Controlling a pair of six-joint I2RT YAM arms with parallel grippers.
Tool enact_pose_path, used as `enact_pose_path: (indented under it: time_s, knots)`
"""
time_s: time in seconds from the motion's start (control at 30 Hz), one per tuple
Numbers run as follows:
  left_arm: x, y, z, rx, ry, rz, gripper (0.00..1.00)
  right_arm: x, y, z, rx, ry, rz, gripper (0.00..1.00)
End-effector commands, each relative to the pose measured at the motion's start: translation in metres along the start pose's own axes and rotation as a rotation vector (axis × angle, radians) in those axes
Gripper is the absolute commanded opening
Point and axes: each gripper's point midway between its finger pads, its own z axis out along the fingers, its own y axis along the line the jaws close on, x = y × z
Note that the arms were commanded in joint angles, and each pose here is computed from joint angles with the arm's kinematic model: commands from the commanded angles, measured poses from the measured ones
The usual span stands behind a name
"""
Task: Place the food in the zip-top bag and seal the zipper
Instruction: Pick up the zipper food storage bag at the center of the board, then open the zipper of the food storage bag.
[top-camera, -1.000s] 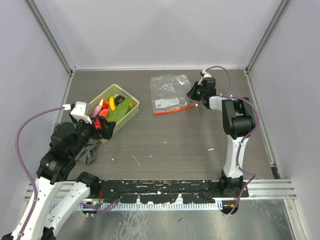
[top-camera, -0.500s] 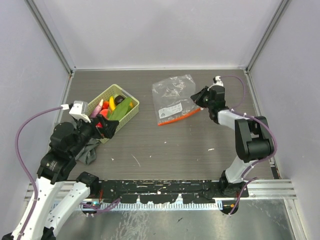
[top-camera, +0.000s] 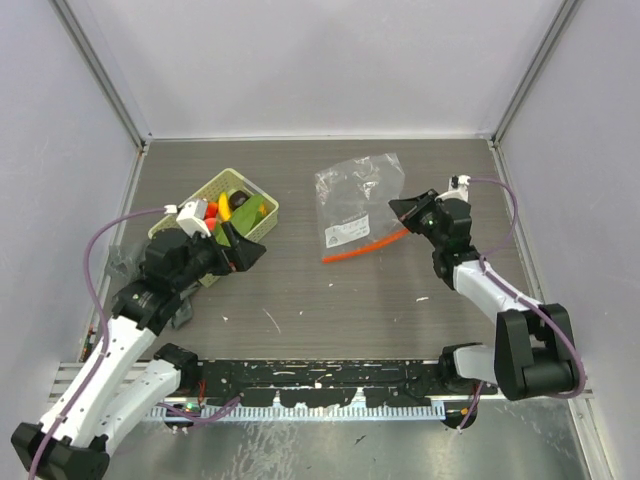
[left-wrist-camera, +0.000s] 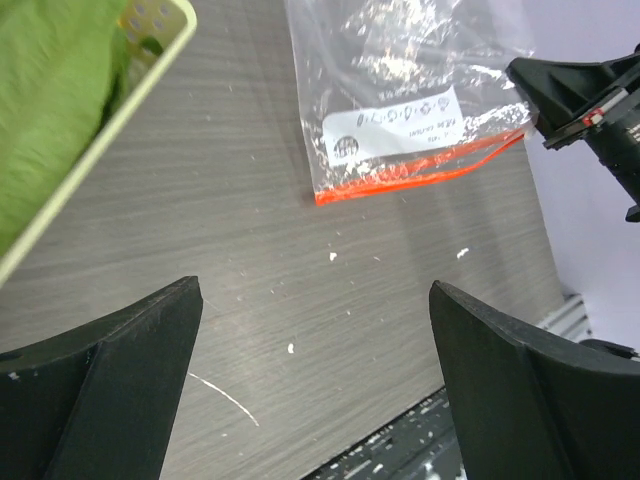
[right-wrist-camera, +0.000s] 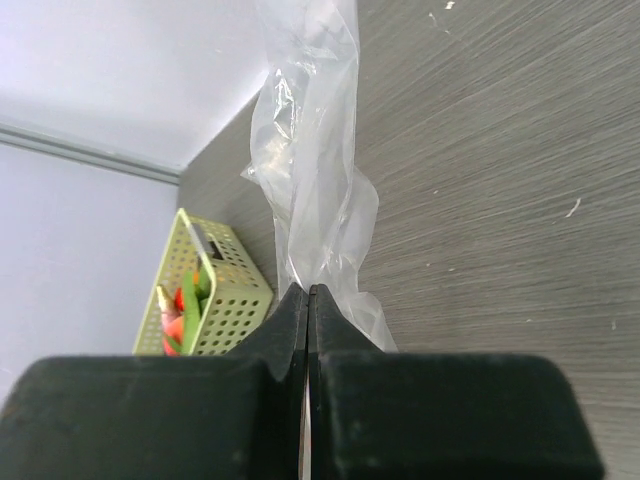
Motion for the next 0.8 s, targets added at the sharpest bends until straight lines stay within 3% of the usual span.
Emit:
enact_pose_path:
  time_s: [0.0,0.77]
  knots:
    - [-0.002,-0.026,0.014,0.132,-0.004,-0.074,0.96,-0.013,0.032,-0.017,-0.107,-0.069,0.065,0.01]
    - [0.046,-0.042,0.099,0.21,0.111,-0.219,0.95,0.01,0.092,-0.075,-0.354,-0.035,0.227,0.0]
